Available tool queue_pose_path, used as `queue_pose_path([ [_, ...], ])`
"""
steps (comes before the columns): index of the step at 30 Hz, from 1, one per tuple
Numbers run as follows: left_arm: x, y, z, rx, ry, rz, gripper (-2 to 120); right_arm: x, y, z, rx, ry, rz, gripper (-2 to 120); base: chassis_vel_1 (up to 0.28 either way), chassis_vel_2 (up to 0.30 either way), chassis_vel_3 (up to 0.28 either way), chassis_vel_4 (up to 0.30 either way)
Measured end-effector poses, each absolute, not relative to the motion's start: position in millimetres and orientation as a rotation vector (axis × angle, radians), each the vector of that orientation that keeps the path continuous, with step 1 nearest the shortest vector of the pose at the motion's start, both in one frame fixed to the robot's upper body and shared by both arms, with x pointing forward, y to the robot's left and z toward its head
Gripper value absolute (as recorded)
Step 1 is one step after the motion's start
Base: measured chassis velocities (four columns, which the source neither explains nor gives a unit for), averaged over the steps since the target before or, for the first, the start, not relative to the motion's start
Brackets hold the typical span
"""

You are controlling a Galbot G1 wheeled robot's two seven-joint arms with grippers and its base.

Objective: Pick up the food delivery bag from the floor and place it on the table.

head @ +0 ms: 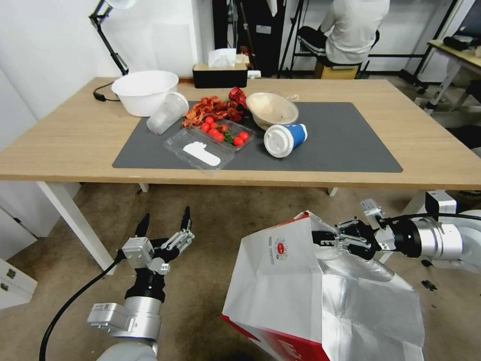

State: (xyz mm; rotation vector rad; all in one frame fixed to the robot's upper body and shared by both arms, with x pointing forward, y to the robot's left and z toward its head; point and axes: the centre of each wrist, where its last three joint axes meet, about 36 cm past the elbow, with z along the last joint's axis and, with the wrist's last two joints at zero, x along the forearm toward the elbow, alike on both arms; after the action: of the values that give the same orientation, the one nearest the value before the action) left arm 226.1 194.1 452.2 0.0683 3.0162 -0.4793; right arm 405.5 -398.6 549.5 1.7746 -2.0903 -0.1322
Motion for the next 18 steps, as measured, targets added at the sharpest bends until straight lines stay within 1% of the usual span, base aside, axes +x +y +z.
queue_pose_path([
  [18, 226.0, 194.3, 453.1, 0.064, 3.017, -0.476, 100, 405.4, -397.0, 549.5, 1.778, -2.087, -0.127, 0, 0.0, 0.0, 0.0, 0.0],
])
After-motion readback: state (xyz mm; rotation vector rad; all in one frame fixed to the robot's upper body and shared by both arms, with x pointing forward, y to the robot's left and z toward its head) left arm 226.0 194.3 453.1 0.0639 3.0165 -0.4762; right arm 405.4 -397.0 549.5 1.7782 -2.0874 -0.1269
